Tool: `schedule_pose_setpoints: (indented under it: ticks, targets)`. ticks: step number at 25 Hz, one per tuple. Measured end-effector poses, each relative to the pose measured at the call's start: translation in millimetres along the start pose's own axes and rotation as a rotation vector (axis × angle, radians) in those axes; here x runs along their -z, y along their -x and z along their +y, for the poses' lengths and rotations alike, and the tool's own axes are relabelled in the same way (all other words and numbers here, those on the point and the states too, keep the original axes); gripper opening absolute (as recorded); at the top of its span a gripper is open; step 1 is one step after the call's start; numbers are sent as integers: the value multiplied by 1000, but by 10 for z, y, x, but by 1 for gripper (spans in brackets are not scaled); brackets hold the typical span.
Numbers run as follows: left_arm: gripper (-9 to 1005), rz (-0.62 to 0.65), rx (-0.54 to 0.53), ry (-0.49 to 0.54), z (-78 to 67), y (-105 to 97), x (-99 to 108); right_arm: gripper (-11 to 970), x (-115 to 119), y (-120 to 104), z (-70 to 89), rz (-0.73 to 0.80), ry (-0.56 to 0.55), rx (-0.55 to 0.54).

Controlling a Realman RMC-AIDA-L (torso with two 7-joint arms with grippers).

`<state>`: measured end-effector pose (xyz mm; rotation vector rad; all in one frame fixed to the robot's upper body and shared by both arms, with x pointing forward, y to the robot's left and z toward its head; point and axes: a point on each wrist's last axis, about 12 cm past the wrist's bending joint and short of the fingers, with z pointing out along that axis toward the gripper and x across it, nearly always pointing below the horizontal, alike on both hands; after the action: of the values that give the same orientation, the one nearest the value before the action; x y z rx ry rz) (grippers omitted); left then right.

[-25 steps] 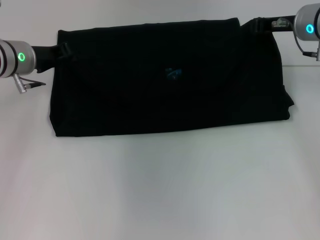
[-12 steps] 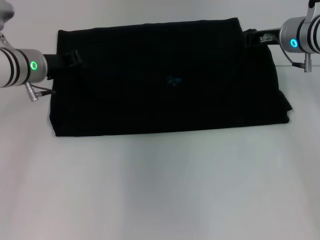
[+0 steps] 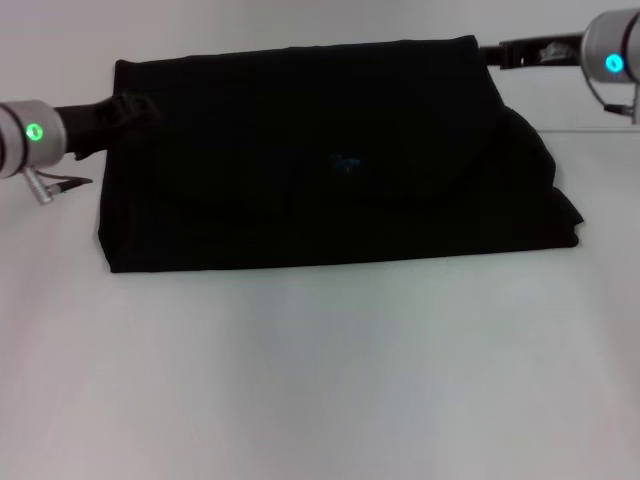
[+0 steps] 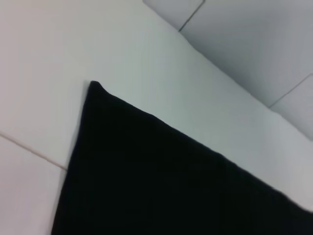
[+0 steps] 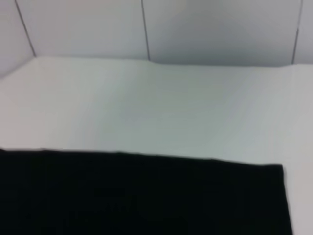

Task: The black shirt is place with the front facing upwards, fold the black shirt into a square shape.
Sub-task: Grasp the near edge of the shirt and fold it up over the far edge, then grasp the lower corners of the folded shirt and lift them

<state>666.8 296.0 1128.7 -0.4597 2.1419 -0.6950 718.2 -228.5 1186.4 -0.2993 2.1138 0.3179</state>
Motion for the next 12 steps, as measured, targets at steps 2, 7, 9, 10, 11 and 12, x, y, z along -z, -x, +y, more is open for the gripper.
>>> schedule_pose_setpoints:
  ticks: [2,7,9,10,11,12]
  targets:
    - [326,-18,20,-23,39,-18,68,437,51,17,-16,-8,22,-23]
    - [586,-4,25,-111,158,-117,233,658,364,-99,-256,-35,156,-204]
    - [666,36,21,-153,227,-170,286,753,506,-243,-389,-50,223,-287]
    - [706,73,25,-181,298,-227,330,801,584,-334,-471,-63,250,-329]
    - [712,93,30,-199,348,-265,361,823,661,-430,-537,-77,284,-371]
    - [718,106,36,-216,408,-306,397,844,735,-541,-600,-90,314,-412]
